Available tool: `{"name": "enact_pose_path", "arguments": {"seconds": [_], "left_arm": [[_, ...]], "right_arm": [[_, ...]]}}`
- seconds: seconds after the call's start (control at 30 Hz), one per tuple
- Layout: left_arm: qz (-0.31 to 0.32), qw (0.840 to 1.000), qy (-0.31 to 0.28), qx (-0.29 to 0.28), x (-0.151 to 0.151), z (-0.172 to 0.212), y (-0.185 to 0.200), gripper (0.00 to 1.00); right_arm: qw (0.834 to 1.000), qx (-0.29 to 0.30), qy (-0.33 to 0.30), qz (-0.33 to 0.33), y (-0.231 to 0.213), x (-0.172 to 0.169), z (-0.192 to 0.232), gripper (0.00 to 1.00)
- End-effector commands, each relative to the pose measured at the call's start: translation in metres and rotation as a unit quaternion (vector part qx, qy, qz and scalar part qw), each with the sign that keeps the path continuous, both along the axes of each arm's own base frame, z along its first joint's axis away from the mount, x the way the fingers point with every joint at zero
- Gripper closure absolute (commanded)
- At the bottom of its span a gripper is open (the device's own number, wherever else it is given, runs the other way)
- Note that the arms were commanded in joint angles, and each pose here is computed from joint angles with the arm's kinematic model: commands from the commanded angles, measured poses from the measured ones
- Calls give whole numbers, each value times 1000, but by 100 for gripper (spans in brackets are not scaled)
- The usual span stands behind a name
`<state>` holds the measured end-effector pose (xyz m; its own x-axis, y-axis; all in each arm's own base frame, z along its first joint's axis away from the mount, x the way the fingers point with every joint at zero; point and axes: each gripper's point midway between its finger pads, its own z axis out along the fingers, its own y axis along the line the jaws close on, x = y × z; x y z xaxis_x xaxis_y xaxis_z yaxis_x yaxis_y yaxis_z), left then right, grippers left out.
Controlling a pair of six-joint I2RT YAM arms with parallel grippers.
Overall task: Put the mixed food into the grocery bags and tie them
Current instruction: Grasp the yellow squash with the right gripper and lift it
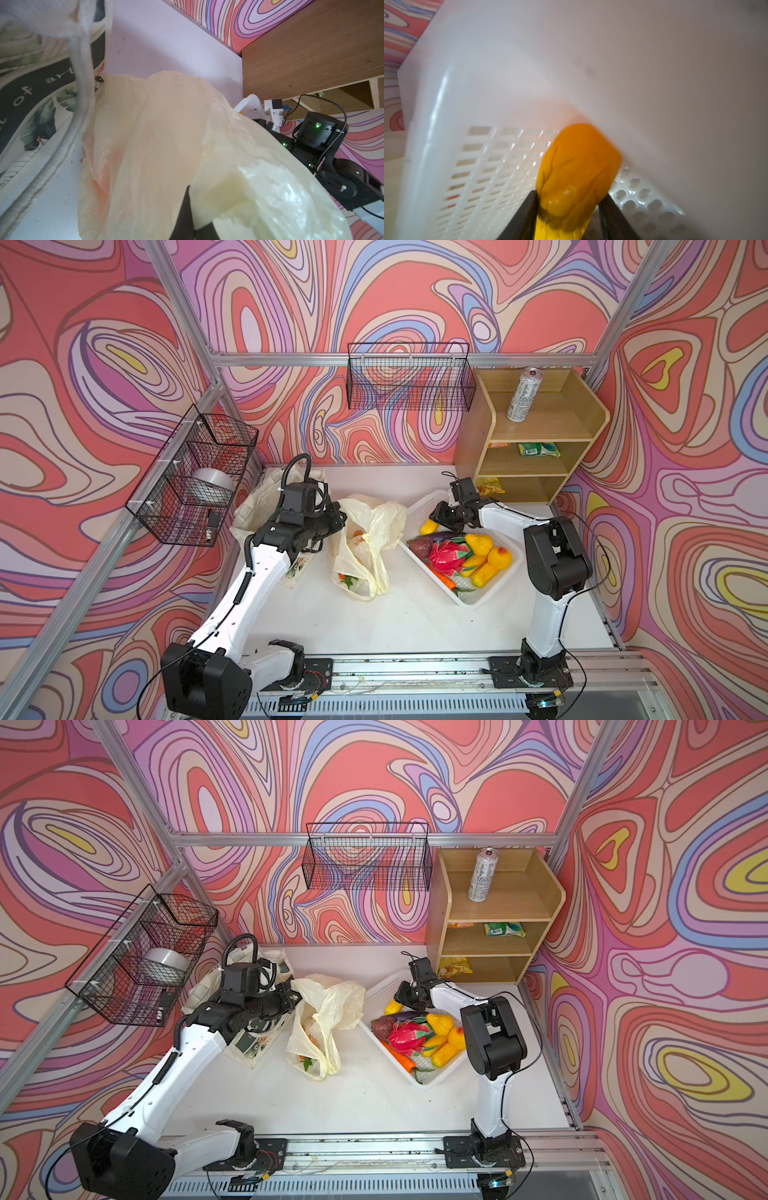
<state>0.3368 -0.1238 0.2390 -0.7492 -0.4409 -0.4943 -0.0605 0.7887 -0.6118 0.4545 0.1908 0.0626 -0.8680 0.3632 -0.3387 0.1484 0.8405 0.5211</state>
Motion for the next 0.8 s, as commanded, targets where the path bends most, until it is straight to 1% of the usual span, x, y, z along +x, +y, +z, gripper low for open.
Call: {"name": "enact_pose_path", "arguments": {"seconds": [0.0, 0.07, 0.1, 0.23, 0.27, 0.43, 0.6, 0.7, 0.77], "left_arm": [[3, 1000, -4, -6, 1, 2, 1, 100], [3, 1000, -3, -7, 2, 1, 1, 100], [3, 1000, -2, -7, 2, 0, 1, 100], [2, 1000, -2, -10, 3, 0, 0, 100], [2, 1000, -3, -9, 3, 0, 0, 100], [2, 1000, -1, -11, 3, -1, -1, 100], [2, 1000, -3, -9, 2, 0, 0, 100], [1, 1000, -5, -10, 2, 1, 0, 100], [1, 1000, -5, -11, 2, 1, -1, 100]], "right_arm": [[1000, 22, -16, 10, 5, -3, 7, 70], [998, 34, -49, 17, 7, 0, 28, 75], [997, 39, -63, 19, 7, 2, 38, 76], [990, 49, -125, 29, 7, 7, 81, 76], [987, 53, -151, 31, 6, 7, 102, 76], [975, 70, -205, 48, 0, 3, 147, 76], [958, 90, -245, 116, -2, -19, 175, 75], [953, 72, -254, 147, -11, -39, 177, 75], [956, 51, -246, 152, -21, -55, 172, 74]]}}
